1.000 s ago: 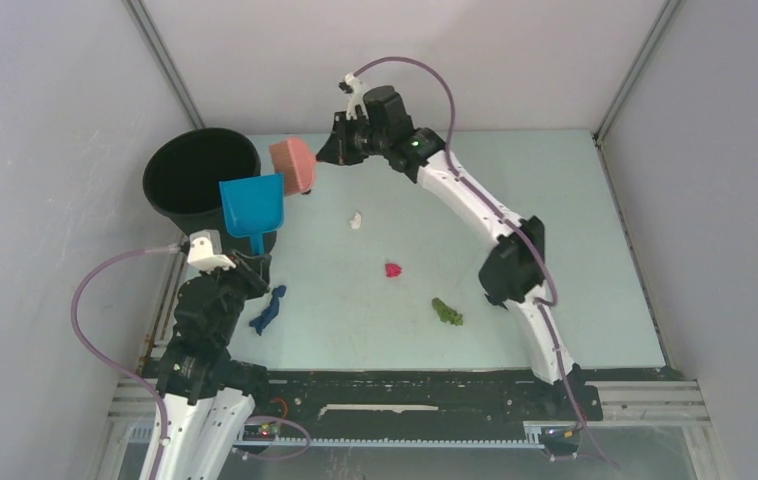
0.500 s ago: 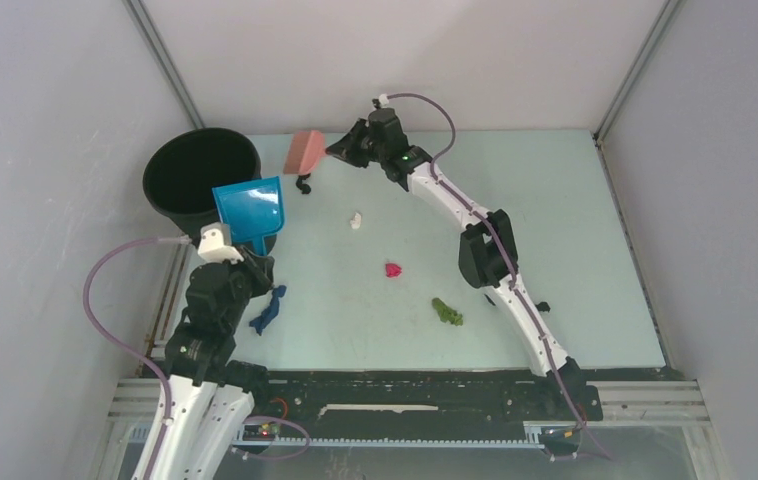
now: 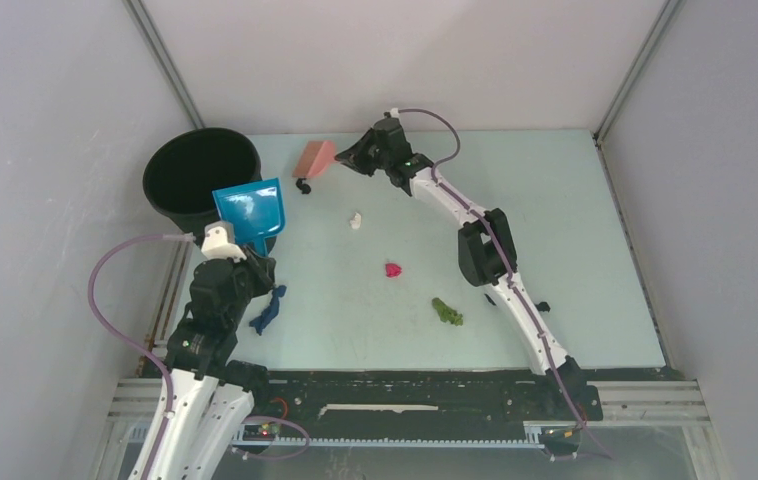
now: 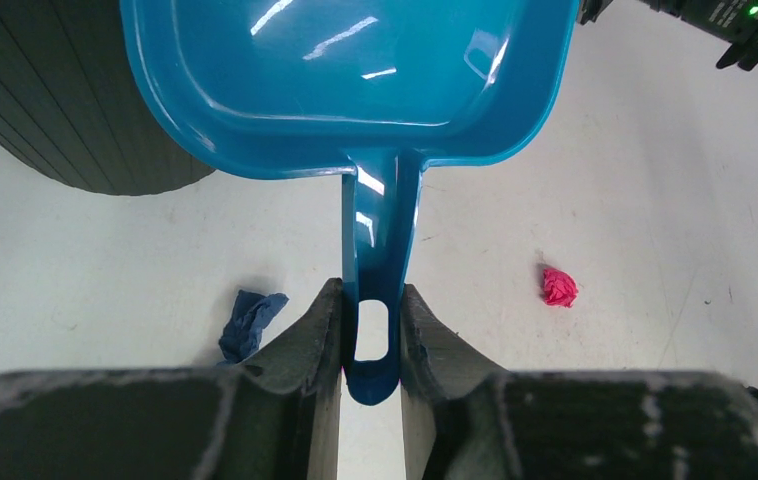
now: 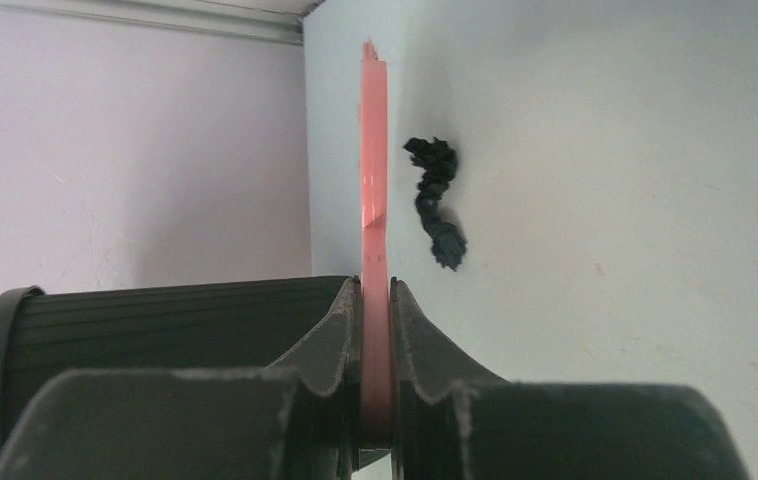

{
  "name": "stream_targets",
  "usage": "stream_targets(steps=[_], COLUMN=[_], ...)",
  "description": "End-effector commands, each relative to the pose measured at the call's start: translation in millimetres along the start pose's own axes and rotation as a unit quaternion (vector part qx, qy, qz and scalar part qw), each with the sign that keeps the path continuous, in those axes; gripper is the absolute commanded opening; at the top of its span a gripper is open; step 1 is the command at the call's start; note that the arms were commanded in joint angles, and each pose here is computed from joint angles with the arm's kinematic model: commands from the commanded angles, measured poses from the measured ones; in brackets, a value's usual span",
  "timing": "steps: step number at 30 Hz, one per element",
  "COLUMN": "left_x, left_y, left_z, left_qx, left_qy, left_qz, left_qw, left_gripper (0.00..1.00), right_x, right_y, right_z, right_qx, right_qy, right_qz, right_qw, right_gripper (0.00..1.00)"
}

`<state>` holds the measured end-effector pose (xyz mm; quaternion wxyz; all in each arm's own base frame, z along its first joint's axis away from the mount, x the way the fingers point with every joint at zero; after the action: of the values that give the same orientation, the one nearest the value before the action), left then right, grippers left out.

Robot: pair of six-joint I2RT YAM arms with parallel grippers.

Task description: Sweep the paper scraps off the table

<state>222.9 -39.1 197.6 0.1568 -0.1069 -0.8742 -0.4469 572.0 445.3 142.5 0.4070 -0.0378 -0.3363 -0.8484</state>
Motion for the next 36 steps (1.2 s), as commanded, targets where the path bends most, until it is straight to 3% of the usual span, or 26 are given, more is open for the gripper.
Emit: stream_targets(steps=[1, 14, 24, 31, 36], left_x=[-1, 2, 6, 10, 9], left_y=[7, 9, 6, 3, 0], left_z=[0, -6, -17, -27, -30], left_qx=[-0.003, -0.006, -0.004, -0.004, -0.005], left_qy=[0.005, -0.014, -0.049, -0.079, -0.086], left_qz=[-0.014, -0.020, -0.012, -0.006, 0.004], left_qw=[1.000, 1.000, 0.999, 0.997, 0.996], left_gripper=[0.00, 0.00, 0.00, 0.00, 0.00], right_x=[7, 42, 193, 289, 346], right_y=[8, -20, -78, -75, -40], right_z=[3, -29, -99, -105, -113], right_qx=[-0.005, 0.009, 0.053, 0.109, 0.179], right_qy=[0.009, -0.047, -0.156, -0.163, -0.221], right_qz=[0.000, 0.068, 0.174, 0.165, 0.108], right_qw=[1.000, 0.996, 0.971, 0.967, 0.953], right_gripper=[0.00, 0.00, 0.00, 0.00, 0.00])
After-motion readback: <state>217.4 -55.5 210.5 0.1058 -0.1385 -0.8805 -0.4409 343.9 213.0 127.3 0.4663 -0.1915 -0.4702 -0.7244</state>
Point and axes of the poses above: each gripper's point midway between its finger pads, its own x axis back along the fingers, its own z axis along the line the jaws close on, y = z × x, the point moved 1 cm from there along x, back along the fingers, and after that the axes turned 14 degrees about x, right-handed, at the moved point
